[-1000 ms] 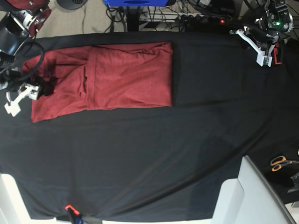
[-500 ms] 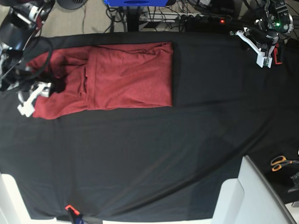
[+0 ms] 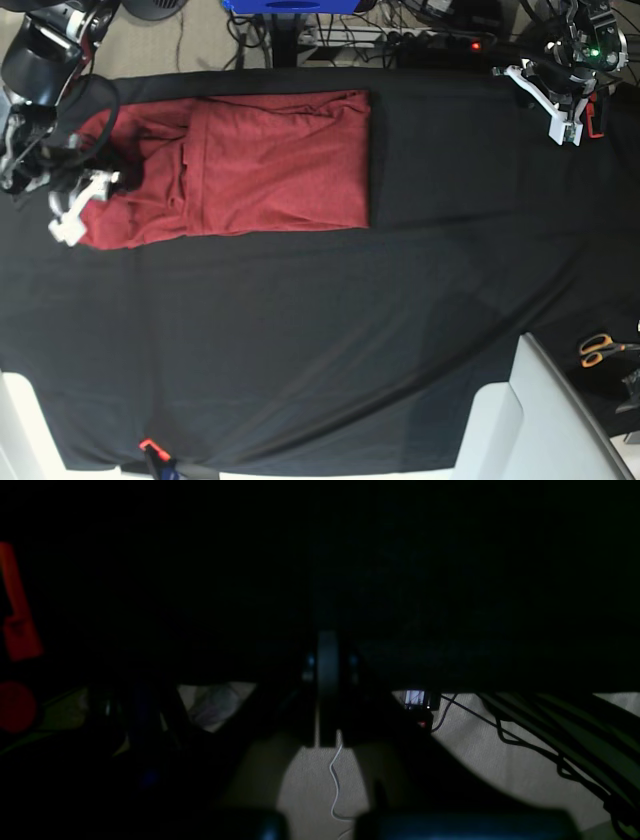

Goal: Fold the T-shirt properly
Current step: 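Lower the right gripper and grasp the red shirt's end, then fold the held shirt end over toward the shirt's middle with the right gripper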

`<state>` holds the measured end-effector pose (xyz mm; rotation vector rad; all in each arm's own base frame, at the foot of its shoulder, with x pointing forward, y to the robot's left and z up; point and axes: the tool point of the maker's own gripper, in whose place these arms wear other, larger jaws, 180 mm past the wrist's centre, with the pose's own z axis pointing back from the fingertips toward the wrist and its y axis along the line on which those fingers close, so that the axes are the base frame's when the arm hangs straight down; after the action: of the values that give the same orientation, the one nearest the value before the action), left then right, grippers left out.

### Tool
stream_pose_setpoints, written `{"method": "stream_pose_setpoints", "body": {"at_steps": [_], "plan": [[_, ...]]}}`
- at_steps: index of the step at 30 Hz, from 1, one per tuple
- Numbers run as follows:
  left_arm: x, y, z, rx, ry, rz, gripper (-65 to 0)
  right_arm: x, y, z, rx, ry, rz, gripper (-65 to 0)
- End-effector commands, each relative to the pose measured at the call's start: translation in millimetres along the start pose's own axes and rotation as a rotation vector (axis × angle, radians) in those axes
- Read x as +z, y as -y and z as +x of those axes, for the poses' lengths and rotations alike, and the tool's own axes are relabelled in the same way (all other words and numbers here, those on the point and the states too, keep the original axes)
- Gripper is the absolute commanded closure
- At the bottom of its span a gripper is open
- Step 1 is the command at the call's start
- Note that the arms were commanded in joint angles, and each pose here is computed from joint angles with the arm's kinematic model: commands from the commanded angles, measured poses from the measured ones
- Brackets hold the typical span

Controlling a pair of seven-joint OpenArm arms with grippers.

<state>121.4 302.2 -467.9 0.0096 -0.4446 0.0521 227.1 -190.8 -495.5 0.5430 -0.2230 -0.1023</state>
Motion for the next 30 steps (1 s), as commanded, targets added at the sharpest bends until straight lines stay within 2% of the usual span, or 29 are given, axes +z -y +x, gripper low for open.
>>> {"method": "stream_pose_setpoints", "body": {"at_steps": [1,3,4,7,9,15,22,25,28,30], "plan": [[3.7,-4.5,8.9,-0.01,0.029,0.007,0.0,-2.6,0.1,-11.9,0.009,-0.065,-0.012,-16.5],[3.5,-4.6,8.4,-0.009,0.027,0.007,0.0,-3.1,-1.5,-9.7,0.01,-0.06,-0.008,-8.0],[3.5,-4.6,8.4,-0.009,0.027,0.007,0.0,-3.0,-2.4,-6.8,0.012,-0.056,-0.007,-5.9],[3.5,-4.6,8.4,-0.009,0.027,0.007,0.0,-2.6,-3.2,-3.6,0.015,-0.051,-0.006,-3.9],[3.7,-4.5,8.9,-0.01,0.029,0.007,0.0,-0.4,-4.2,3.3,0.026,-0.04,-0.009,-0.3],[3.9,-4.5,9.4,-0.011,0.03,0.007,0.0,22.0,-6.6,26.8,0.099,0.004,-0.065,-0.6],[3.9,-4.5,9.4,-0.011,0.03,0.007,0.0,41.2,-21.2,36.5,0.177,0.018,-0.118,-0.6],[3.9,-4.5,9.4,-0.011,0.03,0.007,0.0,39.4,-39.7,39.2,0.232,0.037,-0.117,-0.6],[3.8,-4.4,10.1,-0.011,0.032,0.007,0.0,31.6,-62.7,32.1,0.347,-0.002,-0.118,-0.6],[2.9,-4.2,15.2,-0.01,0.042,0.006,0.0,21.2,-83.3,24.3,0.386,-0.014,-0.087,-0.6]]}}
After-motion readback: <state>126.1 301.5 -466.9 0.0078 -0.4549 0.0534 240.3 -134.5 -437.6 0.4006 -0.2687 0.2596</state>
